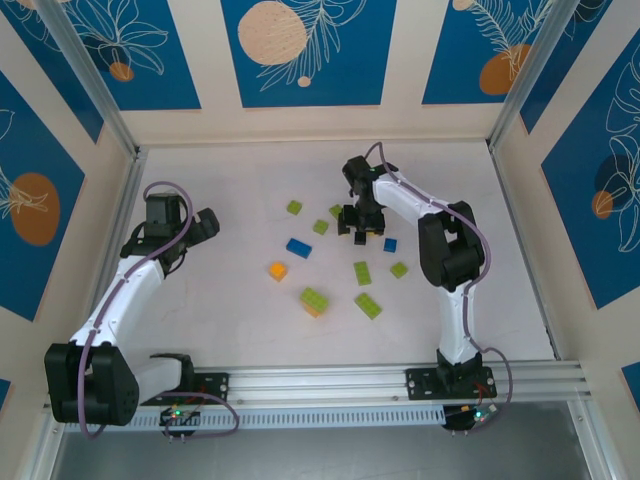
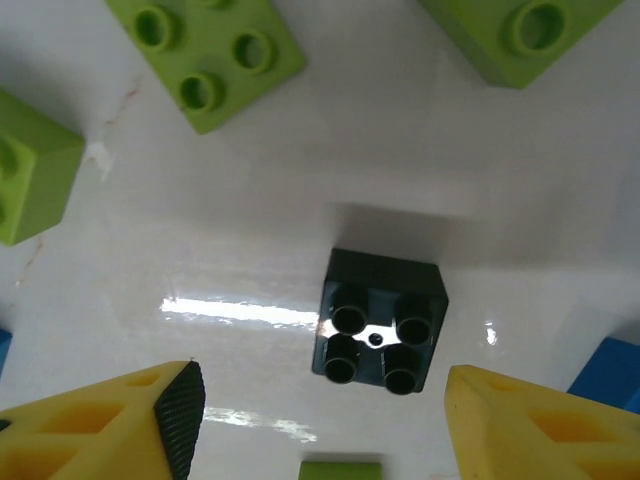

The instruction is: Assemble a carrot with lego

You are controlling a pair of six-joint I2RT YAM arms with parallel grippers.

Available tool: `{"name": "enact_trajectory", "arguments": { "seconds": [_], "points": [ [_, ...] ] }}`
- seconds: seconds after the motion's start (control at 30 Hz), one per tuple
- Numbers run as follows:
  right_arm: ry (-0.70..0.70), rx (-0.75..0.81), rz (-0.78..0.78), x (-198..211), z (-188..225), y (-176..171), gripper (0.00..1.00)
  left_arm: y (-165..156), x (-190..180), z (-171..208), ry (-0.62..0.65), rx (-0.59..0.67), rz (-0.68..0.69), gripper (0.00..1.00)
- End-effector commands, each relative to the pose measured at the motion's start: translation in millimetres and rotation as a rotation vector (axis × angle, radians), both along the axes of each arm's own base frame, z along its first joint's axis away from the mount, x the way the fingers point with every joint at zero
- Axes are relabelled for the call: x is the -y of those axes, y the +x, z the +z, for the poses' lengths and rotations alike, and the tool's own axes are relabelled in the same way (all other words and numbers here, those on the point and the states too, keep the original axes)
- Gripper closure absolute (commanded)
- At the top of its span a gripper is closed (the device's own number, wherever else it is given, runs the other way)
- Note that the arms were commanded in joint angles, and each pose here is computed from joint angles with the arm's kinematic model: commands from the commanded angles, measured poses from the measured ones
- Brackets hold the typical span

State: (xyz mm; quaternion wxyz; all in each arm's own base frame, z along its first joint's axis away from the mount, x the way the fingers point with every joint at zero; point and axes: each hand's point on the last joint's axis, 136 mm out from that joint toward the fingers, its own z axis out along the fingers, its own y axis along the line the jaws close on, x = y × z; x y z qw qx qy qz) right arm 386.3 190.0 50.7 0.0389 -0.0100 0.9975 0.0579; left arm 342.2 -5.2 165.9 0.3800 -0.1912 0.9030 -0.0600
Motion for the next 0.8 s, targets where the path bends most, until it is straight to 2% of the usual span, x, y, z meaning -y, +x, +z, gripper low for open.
{"name": "enact_trajectory", "arguments": {
  "seconds": [0.0, 0.2, 0.5, 0.77],
  "points": [
    [0.026, -0.024, -0.036, -1, -8, -2, 0.34, -3, -4, 0, 0.008, -0.006, 0.012, 0.0],
    [0.033, -0.044, -0.04, 0, -17, -3, 0.35, -2, -4, -3, 0.007, -0.012, 0.01, 0.0],
    [0.029, -0.071, -0.046, 2, -31, -5, 0.41, -1, -4, -3, 0.01, -0.013, 0.011, 0.0],
    [0.026, -0.067, -0.05, 6, -32, -6, 0.52, -1, -4, -5, 0.01, -0.016, 0.011, 0.0]
  ]
}}
